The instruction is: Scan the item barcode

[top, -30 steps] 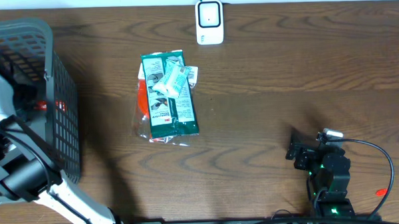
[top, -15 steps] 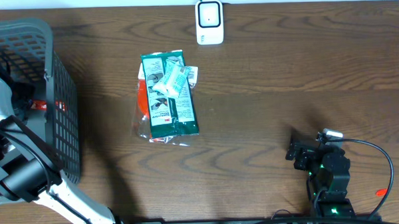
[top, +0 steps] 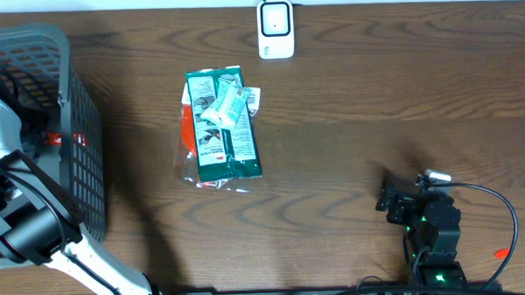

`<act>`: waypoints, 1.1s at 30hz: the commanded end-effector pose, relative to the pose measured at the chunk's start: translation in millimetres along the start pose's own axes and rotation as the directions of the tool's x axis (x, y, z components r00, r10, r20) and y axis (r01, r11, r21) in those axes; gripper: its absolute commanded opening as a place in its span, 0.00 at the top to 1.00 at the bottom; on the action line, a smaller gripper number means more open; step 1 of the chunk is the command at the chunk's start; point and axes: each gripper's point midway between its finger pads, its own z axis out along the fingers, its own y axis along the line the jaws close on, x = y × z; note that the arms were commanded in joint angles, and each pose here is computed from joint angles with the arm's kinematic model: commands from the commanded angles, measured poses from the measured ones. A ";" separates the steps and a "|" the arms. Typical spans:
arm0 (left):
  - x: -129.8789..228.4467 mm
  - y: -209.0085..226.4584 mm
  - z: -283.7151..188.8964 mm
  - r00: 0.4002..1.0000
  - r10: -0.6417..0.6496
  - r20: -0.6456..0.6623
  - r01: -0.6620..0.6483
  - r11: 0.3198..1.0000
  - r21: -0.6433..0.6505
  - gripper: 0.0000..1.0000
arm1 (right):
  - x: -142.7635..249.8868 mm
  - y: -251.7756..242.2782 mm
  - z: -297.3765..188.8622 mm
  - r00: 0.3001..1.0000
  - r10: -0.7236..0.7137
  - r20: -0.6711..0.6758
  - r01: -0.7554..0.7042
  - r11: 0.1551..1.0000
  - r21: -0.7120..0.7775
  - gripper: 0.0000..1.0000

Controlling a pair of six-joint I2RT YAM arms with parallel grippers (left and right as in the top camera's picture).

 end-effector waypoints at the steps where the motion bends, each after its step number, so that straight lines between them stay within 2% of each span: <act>1: 12.3 7.8 19.5 0.999 0.016 -0.039 -0.017 0.999 -0.036 0.32 | 0.9 -1.4 0.1 1.000 0.009 -0.001 -0.009 1.000 0.009 0.01; 13: 27.8 17.1 46.8 0.996 0.020 -0.093 -0.027 0.997 -0.077 0.32 | 1.9 -1.6 0.2 1.000 0.009 -0.006 -0.009 1.000 0.009 0.01; 23: 30.5 -14.7 46.3 0.993 0.025 -0.114 -0.018 0.998 0.066 0.32 | 5.8 -4.2 1.6 1.000 0.008 -0.023 -0.007 1.000 0.024 0.01; 24: 30.8 -16.1 46.2 0.993 0.028 -0.112 -0.021 0.997 0.069 0.36 | 5.9 -4.5 1.6 1.000 0.008 -0.023 -0.007 1.000 0.026 0.01; 27: 33.3 -20.4 45.7 0.993 0.038 -0.108 -0.030 0.997 0.074 0.63 | 5.9 -4.5 1.6 1.000 0.008 -0.023 -0.007 1.000 0.026 0.01; 28: 34.4 -21.7 45.5 0.993 0.041 -0.109 -0.033 0.997 0.075 0.69 | 5.9 -4.5 1.6 1.000 0.008 -0.023 -0.007 1.000 0.026 0.01; 33: 36.7 -23.7 45.2 0.993 0.047 -0.110 -0.039 0.996 0.076 0.73 | 5.3 -6.3 1.5 1.000 0.008 -0.020 -0.008 0.999 0.036 0.01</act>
